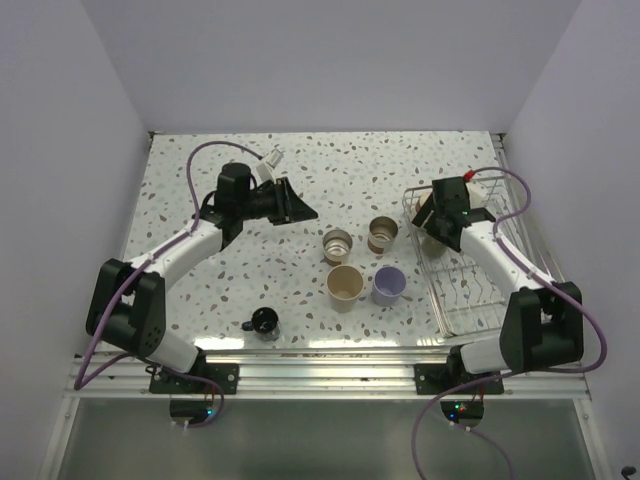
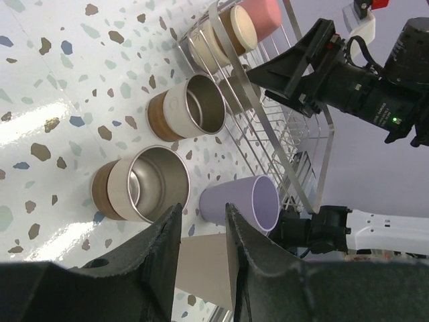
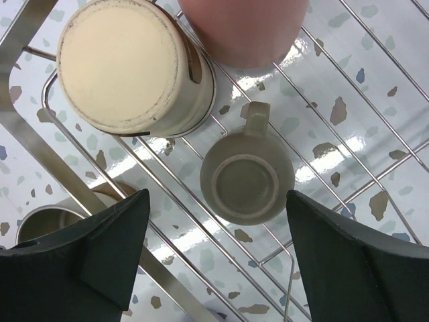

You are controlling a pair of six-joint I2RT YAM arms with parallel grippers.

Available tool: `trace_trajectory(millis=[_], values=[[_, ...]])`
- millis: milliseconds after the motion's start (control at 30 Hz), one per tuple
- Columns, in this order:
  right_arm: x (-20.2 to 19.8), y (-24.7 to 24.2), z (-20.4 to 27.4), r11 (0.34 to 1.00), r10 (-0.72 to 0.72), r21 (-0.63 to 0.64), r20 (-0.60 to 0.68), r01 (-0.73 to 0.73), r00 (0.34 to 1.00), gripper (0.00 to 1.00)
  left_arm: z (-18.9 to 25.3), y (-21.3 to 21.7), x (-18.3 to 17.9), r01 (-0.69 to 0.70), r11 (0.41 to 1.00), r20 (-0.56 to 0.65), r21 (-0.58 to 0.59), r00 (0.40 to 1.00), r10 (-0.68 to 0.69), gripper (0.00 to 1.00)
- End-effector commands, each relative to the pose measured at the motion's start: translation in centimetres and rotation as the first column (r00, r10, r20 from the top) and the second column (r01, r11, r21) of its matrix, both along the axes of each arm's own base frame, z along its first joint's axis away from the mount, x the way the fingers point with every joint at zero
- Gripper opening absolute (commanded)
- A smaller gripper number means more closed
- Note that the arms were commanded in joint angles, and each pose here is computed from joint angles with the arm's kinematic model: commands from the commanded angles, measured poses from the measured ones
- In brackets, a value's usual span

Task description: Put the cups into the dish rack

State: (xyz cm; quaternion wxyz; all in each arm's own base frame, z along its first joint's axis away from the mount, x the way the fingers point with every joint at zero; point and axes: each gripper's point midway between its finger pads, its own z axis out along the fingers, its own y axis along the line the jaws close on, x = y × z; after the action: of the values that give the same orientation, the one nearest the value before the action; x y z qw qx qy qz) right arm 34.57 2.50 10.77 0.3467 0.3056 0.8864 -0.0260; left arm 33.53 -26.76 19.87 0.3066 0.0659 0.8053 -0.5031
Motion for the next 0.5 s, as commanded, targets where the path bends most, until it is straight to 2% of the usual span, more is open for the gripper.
trace_trajectory(millis=[0,167,333,400,467], values=[[0.0,0.3,2.4,1.0,0.008,0.02,0.056,-0.009,0.998,0.86,2.1,0.5,0.8,-0.016,1.0,0.081,0.009,0.997,0.015,0.36],[-1.0,0.1,4.6,0.999,0.029,0.016,0.095,-0.031,0.995,0.86,1.0,1.4,1.8,-0.084,0.993,0.066,0.085,0.995,0.078,0.35],[-1.7,0.4,8.8,0.998,0.053,0.036,0.16,-0.06,0.986,0.86,-2.2,2.0,2.0,-0.089,0.953,0.019,0.289,0.996,0.087,0.36],[-2.3,0.7,11.5,0.995,0.062,0.058,0.212,-0.076,0.975,0.86,-4.3,2.4,1.8,-0.079,0.921,-0.017,0.381,0.996,0.092,0.36],[-2.8,1.0,14.0,0.993,0.071,0.075,0.255,-0.093,0.964,0.86,-4.4,2.3,2.1,-0.097,0.893,-0.003,0.44,0.994,0.109,0.36]])
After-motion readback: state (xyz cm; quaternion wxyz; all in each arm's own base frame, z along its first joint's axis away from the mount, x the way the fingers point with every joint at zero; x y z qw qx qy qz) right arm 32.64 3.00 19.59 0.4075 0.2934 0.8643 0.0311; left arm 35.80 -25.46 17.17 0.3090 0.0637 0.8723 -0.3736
